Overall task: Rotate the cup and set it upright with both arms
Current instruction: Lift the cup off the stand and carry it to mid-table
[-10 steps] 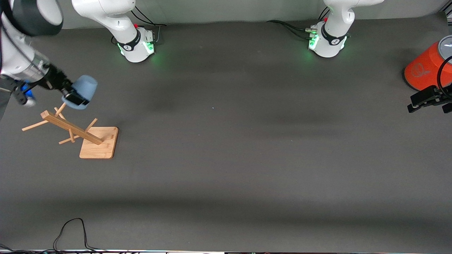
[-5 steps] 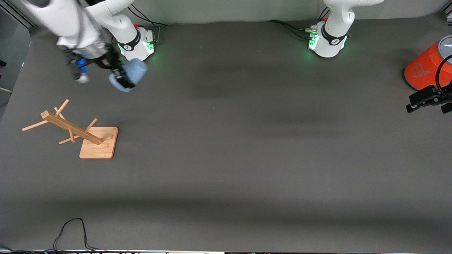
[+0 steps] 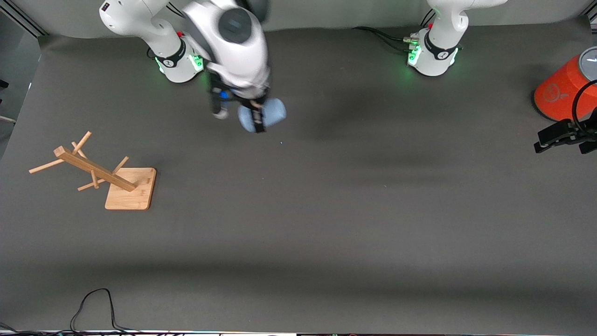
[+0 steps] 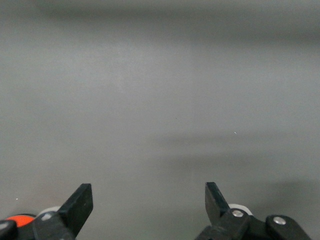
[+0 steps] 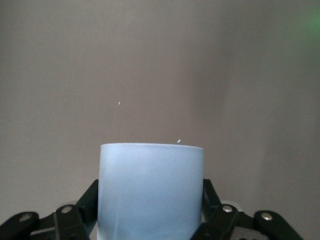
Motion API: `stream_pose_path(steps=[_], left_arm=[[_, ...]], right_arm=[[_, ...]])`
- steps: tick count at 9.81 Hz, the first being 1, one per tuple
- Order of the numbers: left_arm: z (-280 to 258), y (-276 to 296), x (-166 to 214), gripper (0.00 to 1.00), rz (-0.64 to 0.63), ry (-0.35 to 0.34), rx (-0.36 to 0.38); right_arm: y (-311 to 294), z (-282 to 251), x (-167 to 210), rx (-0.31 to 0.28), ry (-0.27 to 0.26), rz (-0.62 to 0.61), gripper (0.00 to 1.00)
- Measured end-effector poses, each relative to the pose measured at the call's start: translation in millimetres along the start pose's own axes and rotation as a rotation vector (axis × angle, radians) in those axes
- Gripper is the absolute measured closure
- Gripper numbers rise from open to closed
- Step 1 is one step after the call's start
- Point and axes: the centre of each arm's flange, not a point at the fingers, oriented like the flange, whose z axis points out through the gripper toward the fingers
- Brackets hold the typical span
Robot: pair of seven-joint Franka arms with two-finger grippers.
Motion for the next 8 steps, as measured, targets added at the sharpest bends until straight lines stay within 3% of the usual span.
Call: stream_pose_path(steps=[4,8], left_arm=[[6,-3,3,0.00,-0.006,-0.011,0.000],[8,-6,3,0.00,-0.010,-0.014,0.000]], right_arm=[[-14,114,-99,-0.023,0.105,0.115,0.18],[-26,189,-129,-0.030,0.160,0.176,0.18]])
